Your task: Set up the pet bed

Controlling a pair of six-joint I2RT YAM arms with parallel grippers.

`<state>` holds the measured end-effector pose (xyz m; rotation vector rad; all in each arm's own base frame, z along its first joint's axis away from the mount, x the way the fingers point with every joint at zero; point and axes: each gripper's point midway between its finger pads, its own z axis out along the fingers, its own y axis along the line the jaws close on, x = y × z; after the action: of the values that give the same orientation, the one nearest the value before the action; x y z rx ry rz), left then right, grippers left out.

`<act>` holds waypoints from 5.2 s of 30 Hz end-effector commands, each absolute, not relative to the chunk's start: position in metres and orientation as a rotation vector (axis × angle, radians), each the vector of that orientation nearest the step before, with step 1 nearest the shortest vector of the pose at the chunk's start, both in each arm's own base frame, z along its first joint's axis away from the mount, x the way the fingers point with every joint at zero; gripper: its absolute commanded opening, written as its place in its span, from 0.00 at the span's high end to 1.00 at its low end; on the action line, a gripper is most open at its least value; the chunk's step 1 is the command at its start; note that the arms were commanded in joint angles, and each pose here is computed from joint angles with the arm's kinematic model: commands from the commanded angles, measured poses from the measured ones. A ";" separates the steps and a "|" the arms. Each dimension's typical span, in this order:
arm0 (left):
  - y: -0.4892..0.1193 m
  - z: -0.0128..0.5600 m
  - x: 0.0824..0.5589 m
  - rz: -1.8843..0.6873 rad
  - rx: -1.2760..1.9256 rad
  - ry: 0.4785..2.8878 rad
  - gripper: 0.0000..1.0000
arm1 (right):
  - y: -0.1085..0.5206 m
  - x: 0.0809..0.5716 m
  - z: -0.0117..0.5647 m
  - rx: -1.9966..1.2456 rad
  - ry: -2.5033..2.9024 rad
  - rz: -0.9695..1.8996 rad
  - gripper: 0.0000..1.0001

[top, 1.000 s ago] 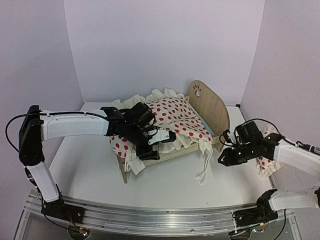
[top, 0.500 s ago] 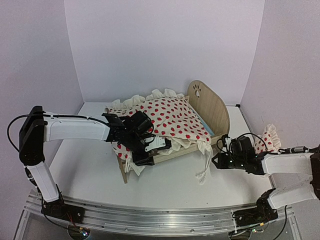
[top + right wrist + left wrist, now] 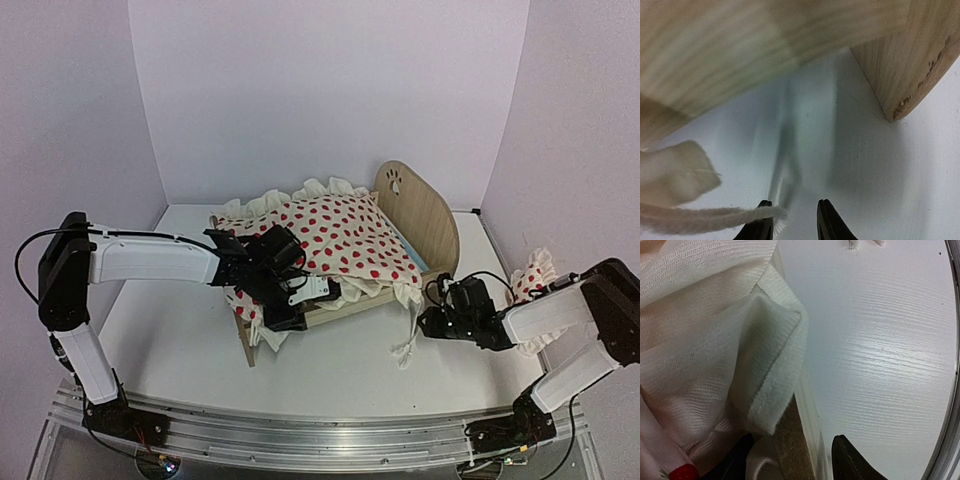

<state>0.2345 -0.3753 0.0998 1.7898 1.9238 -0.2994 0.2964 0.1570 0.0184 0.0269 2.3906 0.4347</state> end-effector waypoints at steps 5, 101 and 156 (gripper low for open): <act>-0.370 0.103 0.237 -0.290 1.772 1.918 0.48 | 0.169 0.305 0.024 0.036 2.341 0.499 0.70; -0.334 0.253 0.198 -0.854 1.878 1.790 0.28 | 0.255 0.287 0.263 -0.519 2.293 0.509 0.24; -0.271 0.245 0.348 -0.112 1.428 1.883 1.00 | 0.501 0.267 0.166 -0.891 1.980 0.635 0.85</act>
<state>0.3424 -0.2663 0.2088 1.5004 1.9632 -0.1064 0.2544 0.4937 0.1576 -0.9588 2.0155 0.6339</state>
